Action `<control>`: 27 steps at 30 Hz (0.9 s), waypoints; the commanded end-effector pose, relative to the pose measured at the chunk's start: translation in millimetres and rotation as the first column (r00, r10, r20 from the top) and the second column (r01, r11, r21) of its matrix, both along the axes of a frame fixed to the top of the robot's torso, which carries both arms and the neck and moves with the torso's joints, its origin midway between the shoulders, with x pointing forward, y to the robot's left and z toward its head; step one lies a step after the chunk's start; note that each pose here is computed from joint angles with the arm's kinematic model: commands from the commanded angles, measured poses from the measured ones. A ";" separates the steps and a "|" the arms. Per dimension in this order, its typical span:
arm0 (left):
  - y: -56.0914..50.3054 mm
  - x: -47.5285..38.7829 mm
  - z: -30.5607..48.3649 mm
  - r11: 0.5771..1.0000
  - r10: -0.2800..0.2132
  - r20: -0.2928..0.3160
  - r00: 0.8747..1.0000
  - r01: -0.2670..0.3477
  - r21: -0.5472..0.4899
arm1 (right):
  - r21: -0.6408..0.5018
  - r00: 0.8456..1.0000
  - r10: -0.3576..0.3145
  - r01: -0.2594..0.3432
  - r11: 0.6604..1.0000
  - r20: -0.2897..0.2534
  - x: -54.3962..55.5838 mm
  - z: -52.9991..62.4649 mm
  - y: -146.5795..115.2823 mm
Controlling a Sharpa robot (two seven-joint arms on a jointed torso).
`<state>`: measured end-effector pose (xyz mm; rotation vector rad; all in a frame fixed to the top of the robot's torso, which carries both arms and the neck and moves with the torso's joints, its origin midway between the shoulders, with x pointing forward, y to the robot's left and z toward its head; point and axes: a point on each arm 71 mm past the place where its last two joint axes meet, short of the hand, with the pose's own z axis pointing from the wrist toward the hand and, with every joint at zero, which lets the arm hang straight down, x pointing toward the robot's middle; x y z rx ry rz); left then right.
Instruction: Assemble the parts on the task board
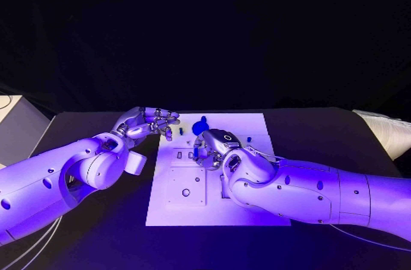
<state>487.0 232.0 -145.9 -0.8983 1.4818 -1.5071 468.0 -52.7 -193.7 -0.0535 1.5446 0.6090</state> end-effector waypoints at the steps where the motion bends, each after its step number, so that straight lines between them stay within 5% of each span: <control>1: -1.4 -0.4 0.4 1.000 -0.014 0.005 1.000 0.014 -0.002 | 0.006 1.000 0.019 -0.019 1.000 0.011 -1.6 0.8 1.5; 16: 0.0 1.6 -2.3 0.999 -0.005 0.003 1.000 0.005 0.032 | 0.045 0.999 0.020 -0.022 0.999 0.035 -7.6 5.4 -8.8; 27: 2.6 7.2 -10.4 0.990 0.038 -0.023 0.999 -0.035 0.139 | 0.254 0.990 0.071 -0.100 0.962 0.121 -14.5 29.3 -28.7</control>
